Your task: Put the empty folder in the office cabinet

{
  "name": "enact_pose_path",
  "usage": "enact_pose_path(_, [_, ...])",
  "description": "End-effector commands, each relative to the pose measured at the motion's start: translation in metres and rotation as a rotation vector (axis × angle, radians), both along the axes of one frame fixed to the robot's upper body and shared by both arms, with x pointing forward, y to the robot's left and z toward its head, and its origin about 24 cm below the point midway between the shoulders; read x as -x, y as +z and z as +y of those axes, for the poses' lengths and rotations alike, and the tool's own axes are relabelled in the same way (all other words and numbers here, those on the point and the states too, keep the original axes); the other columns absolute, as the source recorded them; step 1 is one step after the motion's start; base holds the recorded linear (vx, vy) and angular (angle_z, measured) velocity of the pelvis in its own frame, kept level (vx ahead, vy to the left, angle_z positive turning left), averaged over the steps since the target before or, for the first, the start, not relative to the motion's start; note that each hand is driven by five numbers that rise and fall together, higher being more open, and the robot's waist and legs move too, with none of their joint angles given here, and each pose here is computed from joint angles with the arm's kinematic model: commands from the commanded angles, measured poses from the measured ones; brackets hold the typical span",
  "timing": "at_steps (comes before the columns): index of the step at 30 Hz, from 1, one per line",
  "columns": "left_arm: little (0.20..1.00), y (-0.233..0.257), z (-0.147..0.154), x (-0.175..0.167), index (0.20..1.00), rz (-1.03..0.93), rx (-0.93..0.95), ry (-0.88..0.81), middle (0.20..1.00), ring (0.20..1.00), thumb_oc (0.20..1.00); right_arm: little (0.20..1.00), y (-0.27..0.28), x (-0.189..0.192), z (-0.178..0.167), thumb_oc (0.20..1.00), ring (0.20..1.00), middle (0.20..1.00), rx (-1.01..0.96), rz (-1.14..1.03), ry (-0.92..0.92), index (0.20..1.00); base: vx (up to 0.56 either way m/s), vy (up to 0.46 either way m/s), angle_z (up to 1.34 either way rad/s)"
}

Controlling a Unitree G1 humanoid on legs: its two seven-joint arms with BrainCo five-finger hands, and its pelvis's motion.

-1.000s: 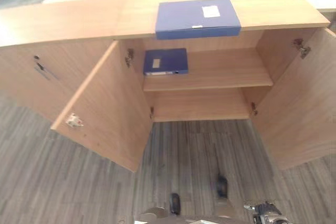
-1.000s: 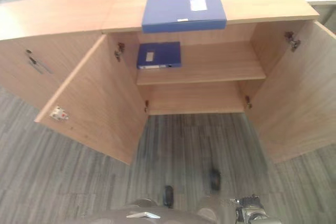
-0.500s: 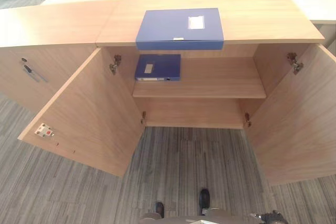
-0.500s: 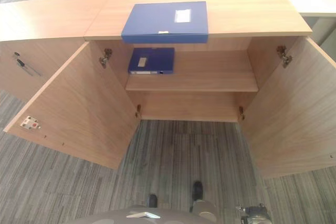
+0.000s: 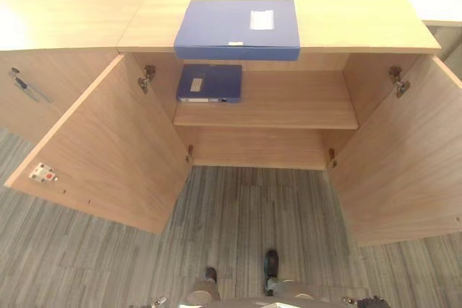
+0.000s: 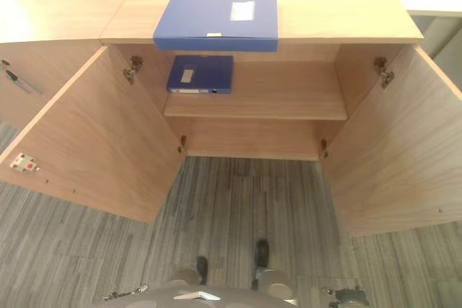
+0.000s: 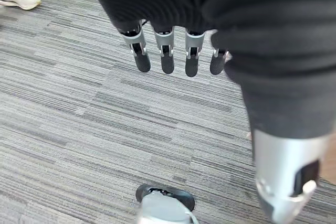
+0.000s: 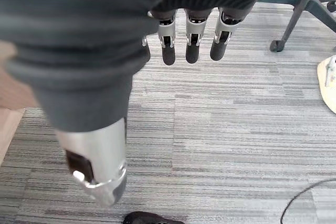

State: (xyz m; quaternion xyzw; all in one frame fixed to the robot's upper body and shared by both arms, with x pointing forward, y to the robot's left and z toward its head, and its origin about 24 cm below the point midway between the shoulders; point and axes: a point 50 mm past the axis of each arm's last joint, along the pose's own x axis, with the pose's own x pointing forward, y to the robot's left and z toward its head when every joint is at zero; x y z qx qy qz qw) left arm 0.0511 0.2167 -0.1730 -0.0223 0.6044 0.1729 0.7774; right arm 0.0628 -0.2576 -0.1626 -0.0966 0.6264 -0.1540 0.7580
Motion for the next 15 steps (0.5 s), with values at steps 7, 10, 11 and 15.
enact_pose_path(7, [1.0, 0.0, 0.01, 0.021, 1.0, 0.072, -0.029, -0.003, 1.0, 1.0, 1.0, 1.0, 0.008, -0.018, -0.016, 1.0, 1.0, 1.0, 0.074, -0.037, 0.043, 1.0, 0.23, 0.094, -0.25])
enact_pose_path(10, [1.0, -0.001, 0.009, 0.032, 1.0, 0.102, -0.031, 0.005, 1.0, 1.0, 1.0, 1.0, 0.007, -0.014, -0.014, 1.0, 1.0, 1.0, 0.063, -0.029, 0.027, 1.0, 0.2, 0.183, -0.56])
enact_pose_path(11, [1.0, -0.001, 0.009, 0.032, 1.0, 0.103, -0.031, 0.005, 1.0, 1.0, 1.0, 1.0, 0.007, -0.014, -0.014, 1.0, 1.0, 1.0, 0.063, -0.029, 0.027, 1.0, 0.06, 0.068, -0.64])
enact_pose_path(15, [1.0, 0.0, 0.013, 0.027, 1.0, 0.084, -0.047, 0.001, 1.0, 1.0, 1.0, 1.0, 0.005, -0.02, -0.004, 1.0, 1.0, 1.0, 0.032, -0.044, 0.028, 1.0, 0.09, 0.179, -0.18])
